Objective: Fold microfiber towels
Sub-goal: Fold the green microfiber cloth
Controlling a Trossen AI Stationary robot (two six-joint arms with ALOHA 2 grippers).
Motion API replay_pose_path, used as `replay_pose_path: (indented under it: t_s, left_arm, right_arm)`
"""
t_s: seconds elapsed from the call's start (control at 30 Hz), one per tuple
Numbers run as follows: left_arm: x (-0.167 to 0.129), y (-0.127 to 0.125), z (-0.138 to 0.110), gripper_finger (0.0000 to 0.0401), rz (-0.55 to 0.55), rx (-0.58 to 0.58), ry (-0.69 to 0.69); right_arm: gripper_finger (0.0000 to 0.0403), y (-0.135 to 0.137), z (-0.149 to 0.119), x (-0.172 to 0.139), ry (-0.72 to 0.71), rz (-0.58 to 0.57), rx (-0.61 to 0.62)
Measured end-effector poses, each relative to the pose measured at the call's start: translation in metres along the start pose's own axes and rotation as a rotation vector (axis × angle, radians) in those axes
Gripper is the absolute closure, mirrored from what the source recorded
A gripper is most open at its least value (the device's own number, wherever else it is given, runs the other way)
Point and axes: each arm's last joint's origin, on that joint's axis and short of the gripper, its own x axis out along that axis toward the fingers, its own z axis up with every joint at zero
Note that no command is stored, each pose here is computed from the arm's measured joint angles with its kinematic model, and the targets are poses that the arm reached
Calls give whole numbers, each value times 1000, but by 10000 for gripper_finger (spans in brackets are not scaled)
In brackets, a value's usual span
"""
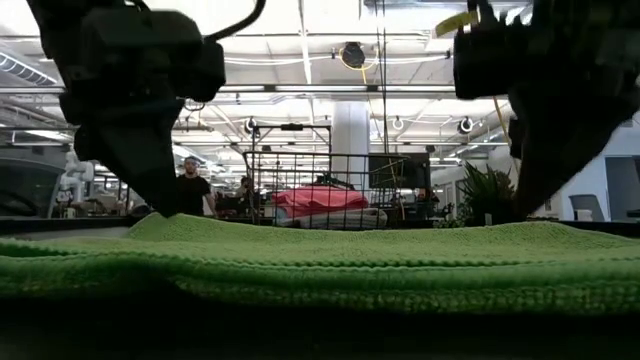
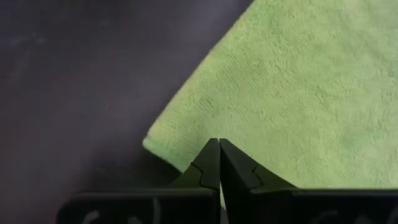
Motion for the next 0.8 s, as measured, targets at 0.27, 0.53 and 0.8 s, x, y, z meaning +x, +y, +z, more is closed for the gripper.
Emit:
replay_pose_path:
  t_s: [0.27,0.53,0.8]
  left_arm:
    - [11,4,3,399,34,-22,9]
    - [14,15,14,398,113,-43,-18]
    - [17,23,23,396,144,-21,-12]
  right_arm:
    - [403,-12,-1,11,54,-98,-35]
    - [403,-28,19,12,41,-130,-65]
    - [403,-40,34,13,29,-149,-56]
